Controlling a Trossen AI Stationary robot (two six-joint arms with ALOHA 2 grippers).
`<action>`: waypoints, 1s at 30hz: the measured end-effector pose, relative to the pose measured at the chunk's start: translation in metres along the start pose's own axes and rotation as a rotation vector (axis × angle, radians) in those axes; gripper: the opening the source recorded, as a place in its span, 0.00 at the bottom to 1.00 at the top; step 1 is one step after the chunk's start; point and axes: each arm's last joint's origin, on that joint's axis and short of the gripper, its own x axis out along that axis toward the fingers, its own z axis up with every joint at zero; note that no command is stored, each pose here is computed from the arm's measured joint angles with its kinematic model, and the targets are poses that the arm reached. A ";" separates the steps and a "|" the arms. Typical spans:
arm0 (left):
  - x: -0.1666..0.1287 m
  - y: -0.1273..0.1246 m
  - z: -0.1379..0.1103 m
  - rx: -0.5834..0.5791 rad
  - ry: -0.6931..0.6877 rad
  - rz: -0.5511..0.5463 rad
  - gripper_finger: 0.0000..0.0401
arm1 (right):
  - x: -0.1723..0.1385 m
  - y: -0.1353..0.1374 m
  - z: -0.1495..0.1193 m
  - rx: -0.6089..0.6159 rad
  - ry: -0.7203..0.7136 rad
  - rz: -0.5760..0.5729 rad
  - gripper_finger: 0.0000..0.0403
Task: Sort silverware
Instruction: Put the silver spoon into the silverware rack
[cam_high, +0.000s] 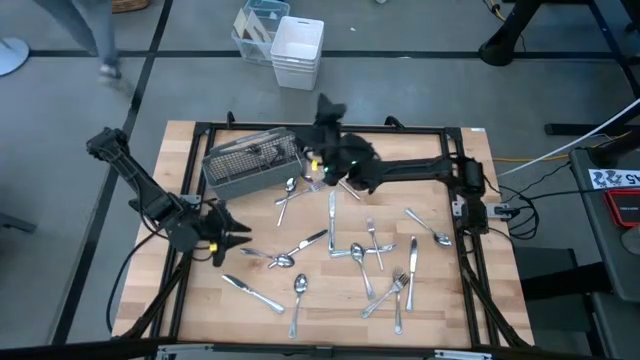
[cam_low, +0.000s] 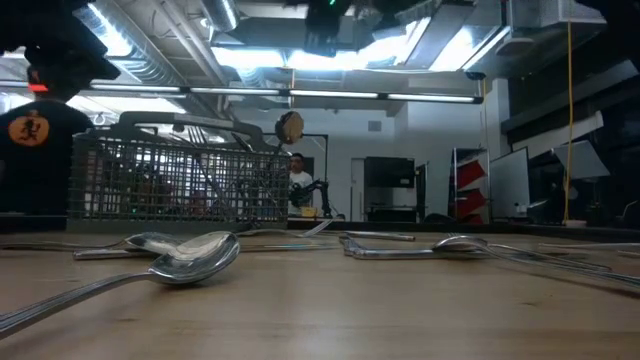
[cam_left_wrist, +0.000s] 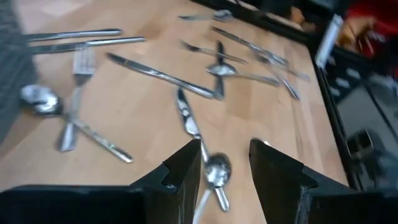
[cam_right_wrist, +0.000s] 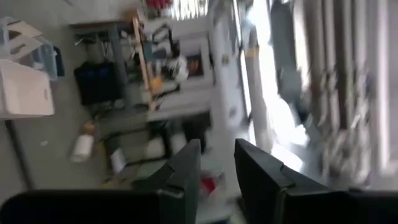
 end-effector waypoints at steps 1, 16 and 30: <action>0.003 -0.003 -0.001 0.027 0.011 -0.013 0.32 | -0.001 -0.006 -0.003 0.033 0.015 0.001 0.25; 0.063 -0.014 -0.033 0.145 0.286 0.004 0.32 | -0.027 -0.045 -0.042 0.221 -0.018 0.006 0.25; 0.105 -0.002 -0.042 0.191 0.390 -0.013 0.32 | -0.033 -0.023 -0.156 0.644 0.060 0.011 0.25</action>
